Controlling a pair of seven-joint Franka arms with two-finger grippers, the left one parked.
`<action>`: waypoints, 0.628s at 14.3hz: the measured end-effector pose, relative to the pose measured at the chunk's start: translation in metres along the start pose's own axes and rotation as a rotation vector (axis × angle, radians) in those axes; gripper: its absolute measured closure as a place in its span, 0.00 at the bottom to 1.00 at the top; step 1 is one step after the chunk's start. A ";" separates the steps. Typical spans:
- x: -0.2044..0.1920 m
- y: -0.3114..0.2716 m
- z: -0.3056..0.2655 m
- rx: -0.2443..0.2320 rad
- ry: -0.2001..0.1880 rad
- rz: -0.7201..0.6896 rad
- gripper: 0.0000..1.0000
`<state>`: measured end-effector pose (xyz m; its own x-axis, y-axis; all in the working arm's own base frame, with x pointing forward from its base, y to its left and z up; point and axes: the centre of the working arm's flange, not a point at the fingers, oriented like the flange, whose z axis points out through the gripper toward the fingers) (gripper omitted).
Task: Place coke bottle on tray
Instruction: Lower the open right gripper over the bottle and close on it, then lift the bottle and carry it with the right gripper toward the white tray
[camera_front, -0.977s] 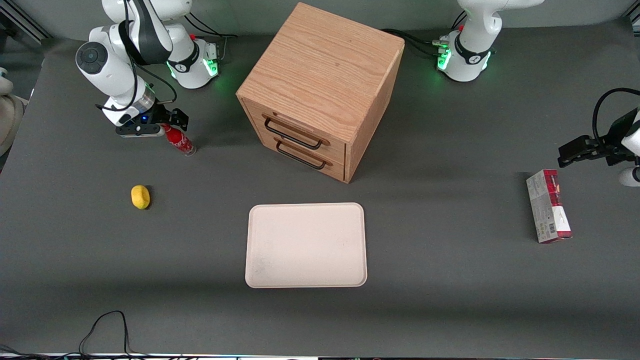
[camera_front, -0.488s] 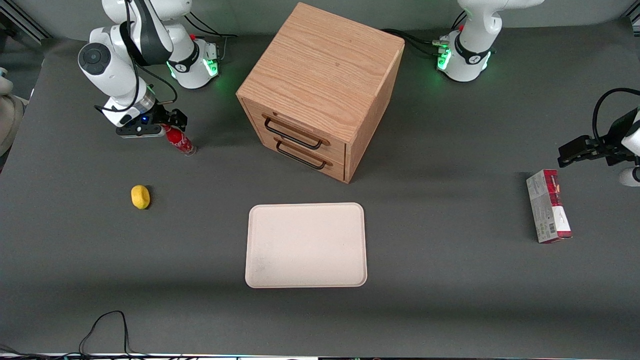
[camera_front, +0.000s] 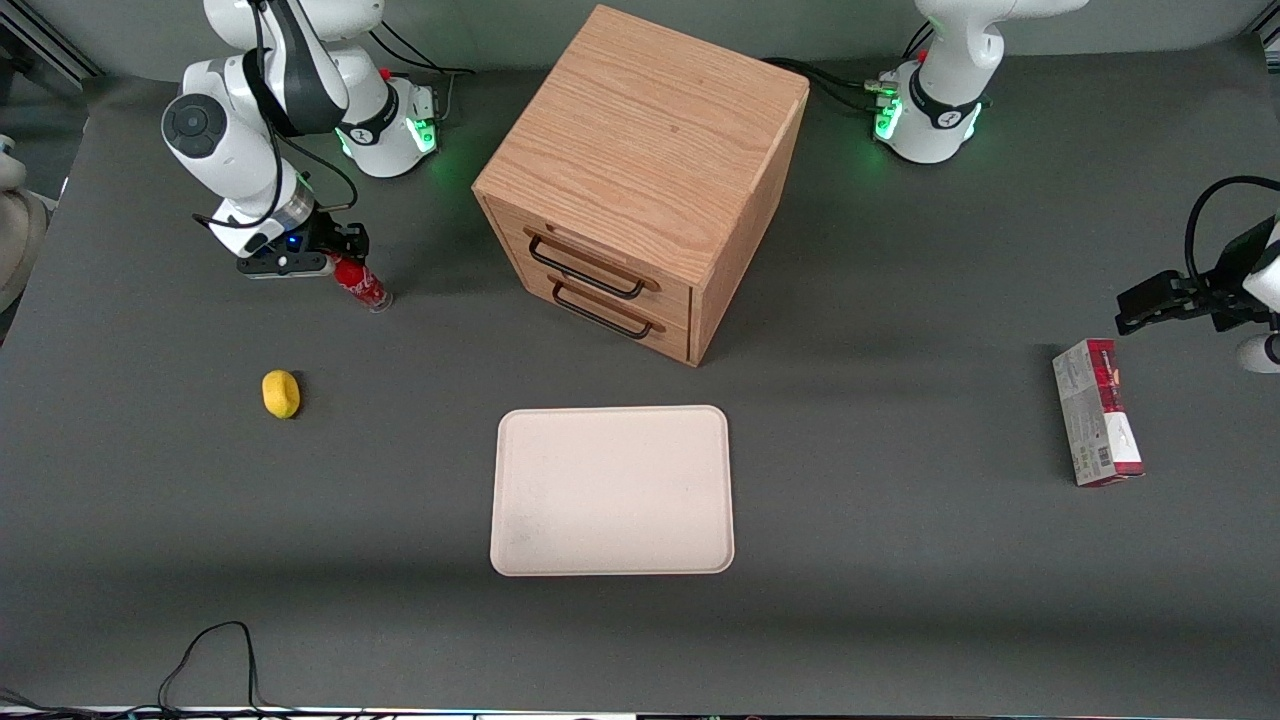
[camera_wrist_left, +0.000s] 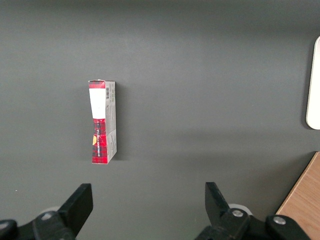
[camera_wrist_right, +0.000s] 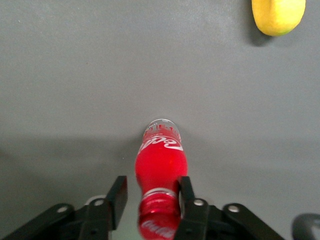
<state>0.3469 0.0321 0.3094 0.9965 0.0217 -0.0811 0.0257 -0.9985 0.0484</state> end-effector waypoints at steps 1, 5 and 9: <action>0.000 0.000 0.001 -0.001 -0.002 -0.001 0.50; 0.001 0.001 0.000 -0.002 -0.001 -0.001 0.66; 0.006 0.012 -0.003 0.008 -0.027 0.030 0.66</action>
<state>0.3536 0.0205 0.3121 0.9943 -0.0090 -0.1066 -0.0045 -0.9991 0.0431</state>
